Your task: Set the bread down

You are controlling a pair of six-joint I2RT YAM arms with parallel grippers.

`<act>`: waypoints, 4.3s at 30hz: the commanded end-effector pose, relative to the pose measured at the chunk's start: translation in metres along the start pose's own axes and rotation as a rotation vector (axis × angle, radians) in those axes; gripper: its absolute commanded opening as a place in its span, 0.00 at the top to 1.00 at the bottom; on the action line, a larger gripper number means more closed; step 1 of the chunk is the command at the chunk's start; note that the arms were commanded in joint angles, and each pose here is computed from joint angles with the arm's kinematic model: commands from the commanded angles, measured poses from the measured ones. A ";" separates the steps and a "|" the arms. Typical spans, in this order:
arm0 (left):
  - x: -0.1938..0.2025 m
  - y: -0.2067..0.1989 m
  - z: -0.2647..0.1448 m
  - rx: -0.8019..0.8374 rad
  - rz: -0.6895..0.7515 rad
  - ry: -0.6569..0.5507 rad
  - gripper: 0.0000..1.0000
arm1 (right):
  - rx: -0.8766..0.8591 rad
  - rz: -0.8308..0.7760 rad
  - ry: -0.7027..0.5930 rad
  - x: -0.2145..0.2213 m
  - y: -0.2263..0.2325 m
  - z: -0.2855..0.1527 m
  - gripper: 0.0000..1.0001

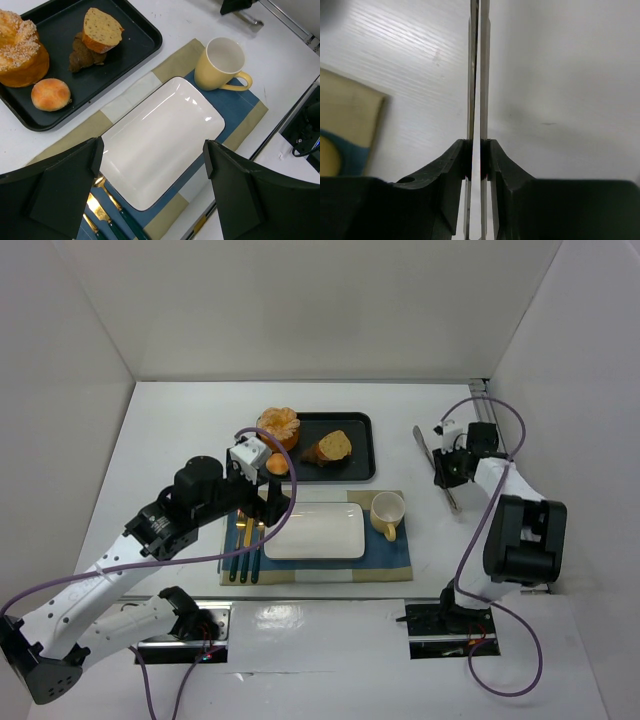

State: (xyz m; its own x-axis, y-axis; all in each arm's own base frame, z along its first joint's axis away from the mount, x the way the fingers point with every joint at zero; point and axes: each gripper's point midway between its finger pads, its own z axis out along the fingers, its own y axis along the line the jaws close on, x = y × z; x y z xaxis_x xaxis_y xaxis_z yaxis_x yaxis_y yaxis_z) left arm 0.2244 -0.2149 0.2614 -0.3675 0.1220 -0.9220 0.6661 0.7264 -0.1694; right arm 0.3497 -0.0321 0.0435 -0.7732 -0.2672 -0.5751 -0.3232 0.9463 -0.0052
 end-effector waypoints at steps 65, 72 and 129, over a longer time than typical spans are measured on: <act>-0.019 0.051 -0.022 -0.299 -0.008 -0.147 0.00 | -0.547 -0.685 -0.208 -0.159 0.298 0.009 0.38; -0.019 0.051 -0.022 -0.299 -0.008 -0.147 0.00 | -0.530 -0.699 -0.203 -0.163 0.303 0.016 0.38; -0.015 0.053 -0.021 -0.310 -0.008 -0.139 0.00 | -0.735 -0.875 -0.025 -0.015 0.265 -0.122 0.34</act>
State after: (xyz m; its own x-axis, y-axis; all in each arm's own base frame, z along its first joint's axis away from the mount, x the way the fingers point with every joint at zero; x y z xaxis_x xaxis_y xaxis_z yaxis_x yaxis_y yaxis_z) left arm 0.2479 -0.1615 0.2632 -0.3001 0.0687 -0.9514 0.4278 0.9012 -0.0699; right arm 0.2166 0.1998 0.1367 -0.1530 -0.7839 -0.6018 -0.9882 0.1235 0.0905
